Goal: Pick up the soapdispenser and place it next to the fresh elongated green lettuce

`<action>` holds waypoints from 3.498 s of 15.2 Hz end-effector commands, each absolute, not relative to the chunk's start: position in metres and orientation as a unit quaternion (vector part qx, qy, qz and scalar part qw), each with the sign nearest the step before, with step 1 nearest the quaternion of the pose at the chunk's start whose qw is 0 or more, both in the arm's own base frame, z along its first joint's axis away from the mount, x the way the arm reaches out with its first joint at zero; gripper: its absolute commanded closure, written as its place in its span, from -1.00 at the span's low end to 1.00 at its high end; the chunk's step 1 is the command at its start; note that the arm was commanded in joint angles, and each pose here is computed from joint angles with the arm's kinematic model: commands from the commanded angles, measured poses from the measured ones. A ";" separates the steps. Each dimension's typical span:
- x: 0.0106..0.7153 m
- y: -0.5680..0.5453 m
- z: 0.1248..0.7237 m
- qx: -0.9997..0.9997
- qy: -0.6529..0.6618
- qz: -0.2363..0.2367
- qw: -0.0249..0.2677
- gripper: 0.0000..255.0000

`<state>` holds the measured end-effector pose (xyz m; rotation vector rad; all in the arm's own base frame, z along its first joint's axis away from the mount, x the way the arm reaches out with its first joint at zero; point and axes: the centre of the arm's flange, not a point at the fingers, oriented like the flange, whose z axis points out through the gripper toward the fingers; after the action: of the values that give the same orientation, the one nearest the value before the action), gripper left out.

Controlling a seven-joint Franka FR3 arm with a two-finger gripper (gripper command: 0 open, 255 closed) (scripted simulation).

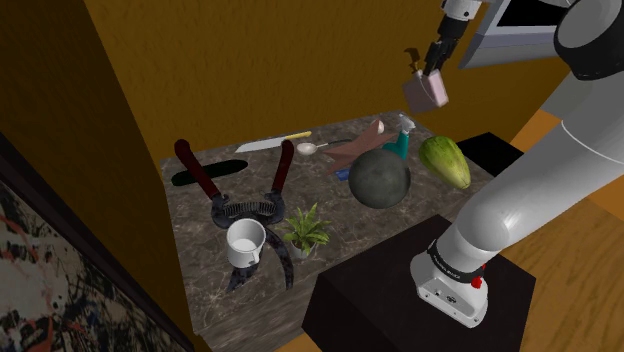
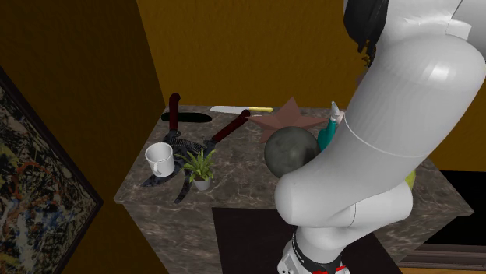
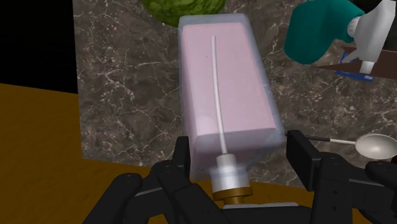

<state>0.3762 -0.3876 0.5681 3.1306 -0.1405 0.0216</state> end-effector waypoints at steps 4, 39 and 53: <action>0.376 -0.388 0.541 0.999 -0.045 0.007 0.004 1.00; 0.376 -0.388 0.356 0.999 -0.045 0.007 0.004 1.00; 0.376 -0.387 0.354 0.999 -0.045 0.007 0.004 -1.00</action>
<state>0.3759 -0.3870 0.3540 3.1299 -0.1401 0.0234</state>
